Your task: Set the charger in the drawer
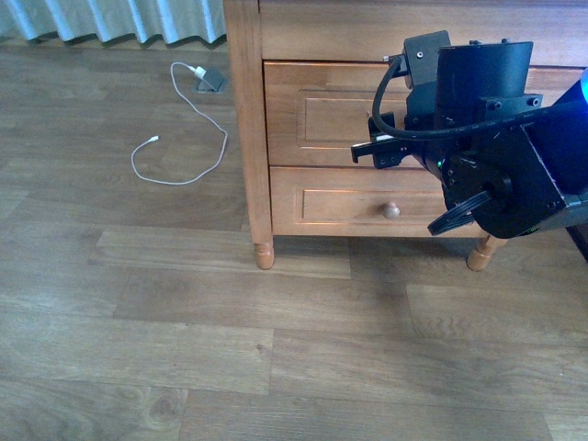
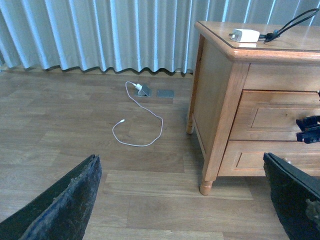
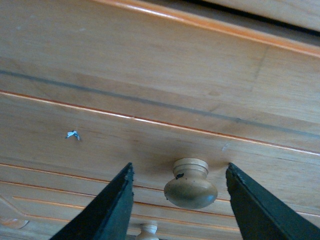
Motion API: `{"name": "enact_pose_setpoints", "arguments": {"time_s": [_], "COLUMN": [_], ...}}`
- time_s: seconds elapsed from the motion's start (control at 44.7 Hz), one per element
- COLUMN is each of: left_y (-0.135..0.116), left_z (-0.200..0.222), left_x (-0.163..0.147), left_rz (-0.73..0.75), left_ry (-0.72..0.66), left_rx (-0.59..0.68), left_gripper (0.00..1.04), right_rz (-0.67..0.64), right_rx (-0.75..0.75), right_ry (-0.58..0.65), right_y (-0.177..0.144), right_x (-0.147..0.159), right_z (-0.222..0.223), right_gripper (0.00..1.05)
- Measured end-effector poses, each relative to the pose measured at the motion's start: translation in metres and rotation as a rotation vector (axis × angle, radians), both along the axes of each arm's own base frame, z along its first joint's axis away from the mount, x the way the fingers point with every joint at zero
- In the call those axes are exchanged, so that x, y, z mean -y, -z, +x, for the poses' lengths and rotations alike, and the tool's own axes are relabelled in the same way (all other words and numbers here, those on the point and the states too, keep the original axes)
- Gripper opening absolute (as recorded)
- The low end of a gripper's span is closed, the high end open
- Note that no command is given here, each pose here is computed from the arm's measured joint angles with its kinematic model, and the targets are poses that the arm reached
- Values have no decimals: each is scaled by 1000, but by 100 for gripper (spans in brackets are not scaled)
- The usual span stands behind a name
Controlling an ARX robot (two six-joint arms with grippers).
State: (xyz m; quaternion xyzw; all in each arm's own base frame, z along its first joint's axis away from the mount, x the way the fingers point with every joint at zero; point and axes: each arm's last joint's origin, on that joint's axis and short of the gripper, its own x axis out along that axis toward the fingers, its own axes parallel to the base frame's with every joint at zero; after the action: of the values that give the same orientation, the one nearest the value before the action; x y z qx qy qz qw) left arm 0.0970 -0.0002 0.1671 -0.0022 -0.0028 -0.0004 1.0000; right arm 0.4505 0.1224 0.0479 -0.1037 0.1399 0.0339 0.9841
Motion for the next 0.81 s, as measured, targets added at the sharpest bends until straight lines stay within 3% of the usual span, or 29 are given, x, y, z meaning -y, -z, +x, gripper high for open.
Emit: {"name": "enact_pose_setpoints", "arguments": {"time_s": [0.179,0.515,0.806], "left_y": [0,0,0], "left_z": [0,0,0], "left_x": [0,0,0], "left_rz": [0,0,0], "left_ry": [0,0,0], "left_rx": [0,0,0], "left_gripper": [99,99,99], "right_rz": [-13,11,78], "right_rx": [-5,-26,-147], "right_ry": [6,-32,-125], "right_y": [0,-1,-11], "right_x": [2,8,26], "right_z": [1,-6,-77], "right_gripper": [24,23,22]}}
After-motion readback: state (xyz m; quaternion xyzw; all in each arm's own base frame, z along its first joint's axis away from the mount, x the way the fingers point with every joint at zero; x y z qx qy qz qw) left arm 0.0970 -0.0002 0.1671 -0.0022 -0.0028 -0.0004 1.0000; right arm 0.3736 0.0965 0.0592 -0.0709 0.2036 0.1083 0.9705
